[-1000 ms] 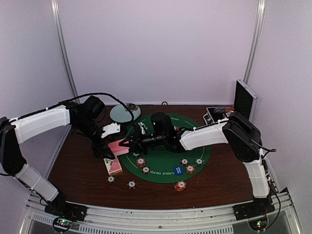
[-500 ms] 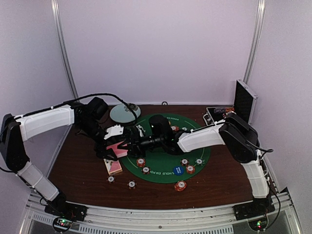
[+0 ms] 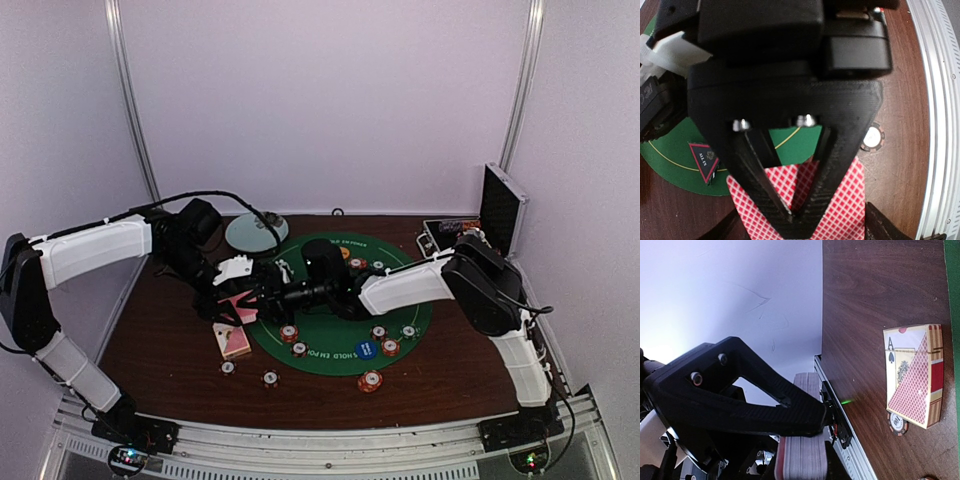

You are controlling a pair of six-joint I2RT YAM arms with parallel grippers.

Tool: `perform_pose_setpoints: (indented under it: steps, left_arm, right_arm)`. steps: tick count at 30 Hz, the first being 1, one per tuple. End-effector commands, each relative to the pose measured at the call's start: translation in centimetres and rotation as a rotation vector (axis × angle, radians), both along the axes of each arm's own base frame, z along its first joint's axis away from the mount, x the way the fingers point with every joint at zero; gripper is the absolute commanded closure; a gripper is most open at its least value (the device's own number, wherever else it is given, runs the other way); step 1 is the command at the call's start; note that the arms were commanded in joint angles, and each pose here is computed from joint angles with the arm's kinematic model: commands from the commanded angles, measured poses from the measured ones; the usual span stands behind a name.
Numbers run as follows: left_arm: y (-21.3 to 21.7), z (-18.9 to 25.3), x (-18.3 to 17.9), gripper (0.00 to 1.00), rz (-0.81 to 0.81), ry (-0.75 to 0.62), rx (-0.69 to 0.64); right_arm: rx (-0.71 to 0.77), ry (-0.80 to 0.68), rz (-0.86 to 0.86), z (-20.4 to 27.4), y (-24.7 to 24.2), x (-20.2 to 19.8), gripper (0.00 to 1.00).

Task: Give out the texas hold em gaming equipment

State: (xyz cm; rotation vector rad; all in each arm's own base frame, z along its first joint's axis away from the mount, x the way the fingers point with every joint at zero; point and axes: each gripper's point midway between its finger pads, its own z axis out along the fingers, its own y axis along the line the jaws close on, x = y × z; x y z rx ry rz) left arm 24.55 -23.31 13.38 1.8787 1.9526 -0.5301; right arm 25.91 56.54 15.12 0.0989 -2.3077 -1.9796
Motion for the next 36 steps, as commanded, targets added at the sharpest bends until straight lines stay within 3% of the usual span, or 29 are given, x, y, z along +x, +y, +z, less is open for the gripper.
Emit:
perform_pose_setpoints:
  steps: [1, 3, 7, 13, 21, 30, 33, 36]
  left_arm:
    - [-0.4, 0.2, -1.2, 0.22, -0.053, 0.001, -0.028]
    - [-0.3, -0.2, -1.6, 0.15, -0.058, 0.007, -0.021]
    - [0.0, -1.1, -1.9, 0.14, -0.059, 0.011, 0.002]
    - [0.1, -1.2, -1.4, 0.24, -0.045, -0.017, 0.007]
    - [0.6, -1.6, -1.5, 0.28, -0.044, -0.026, 0.03]
    - [1.0, -2.9, -1.7, 0.06, -0.028, 0.006, 0.061]
    - [0.9, -2.8, -1.4, 0.07, -0.019, -0.005, 0.055]
    - [0.7, -2.3, -0.8, 0.14, -0.01, -0.034, 0.042]
  right_arm:
    - [0.085, -0.047, -0.013, 2.5, 0.5, 0.6, 0.91]
    - [0.095, -0.048, -0.016, 2.8, 0.5, 0.7, 0.91]
    - [0.112, -0.048, -0.014, 3.2, 0.7, 0.7, 0.91]
    - [0.1, -0.038, -0.016, 2.5, 0.3, 0.6, 0.91]
    - [0.081, -0.034, -0.027, 1.6, 0.1, 0.8, 0.92]
    - [0.117, -0.046, -0.02, 3.0, 0.2, 0.7, 0.92]
    - [0.117, -0.043, -0.02, 2.9, 0.2, 0.7, 0.92]
    - [0.105, -0.036, -0.024, 2.3, 0.2, 0.7, 0.92]
